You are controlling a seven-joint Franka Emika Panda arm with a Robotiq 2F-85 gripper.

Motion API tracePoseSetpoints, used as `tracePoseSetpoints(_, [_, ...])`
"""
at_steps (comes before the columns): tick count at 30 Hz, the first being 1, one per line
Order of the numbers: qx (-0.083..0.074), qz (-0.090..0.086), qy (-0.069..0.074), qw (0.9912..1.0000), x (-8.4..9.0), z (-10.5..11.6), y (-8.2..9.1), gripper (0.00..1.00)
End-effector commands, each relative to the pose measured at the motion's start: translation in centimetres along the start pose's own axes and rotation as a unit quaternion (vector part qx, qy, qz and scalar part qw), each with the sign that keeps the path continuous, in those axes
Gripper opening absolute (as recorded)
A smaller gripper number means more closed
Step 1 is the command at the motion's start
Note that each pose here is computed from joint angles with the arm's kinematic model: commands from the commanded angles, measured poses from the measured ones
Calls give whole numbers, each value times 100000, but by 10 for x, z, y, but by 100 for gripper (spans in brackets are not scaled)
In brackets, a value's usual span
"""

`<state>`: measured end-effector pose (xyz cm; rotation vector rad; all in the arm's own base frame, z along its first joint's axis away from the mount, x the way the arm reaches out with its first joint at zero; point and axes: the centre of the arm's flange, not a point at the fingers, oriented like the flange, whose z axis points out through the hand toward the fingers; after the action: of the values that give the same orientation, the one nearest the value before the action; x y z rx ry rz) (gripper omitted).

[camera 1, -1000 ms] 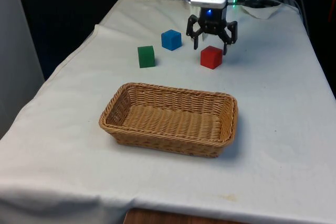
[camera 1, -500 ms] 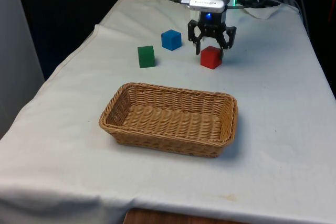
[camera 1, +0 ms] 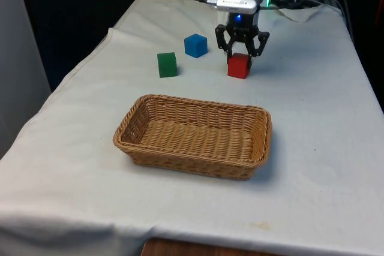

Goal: Pick up exactly two blocks and place them into the basket.

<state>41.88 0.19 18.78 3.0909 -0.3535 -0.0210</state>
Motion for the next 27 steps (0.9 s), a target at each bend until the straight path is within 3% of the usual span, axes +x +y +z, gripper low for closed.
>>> tracePoseSetpoints(1, [136, -93, -32, 100000, 0, -7, 0, 4])
tracePoseSetpoints(11, [1402, -752, 454, 99986, 11, -33, -1, 4])
tracePoseSetpoints(18, [2740, -2800, 252, 99923, 26, -61, 8, 4])
tracePoseSetpoints(19, [2196, -2537, 512, 99942, 26, -57, 7, 4])
tracePoseSetpoints(20, [2875, -3078, 233, 99911, 27, -64, 9, 4])
tracePoseSetpoints(27, [3780, -5225, 256, 99792, 40, -85, 20, 4])
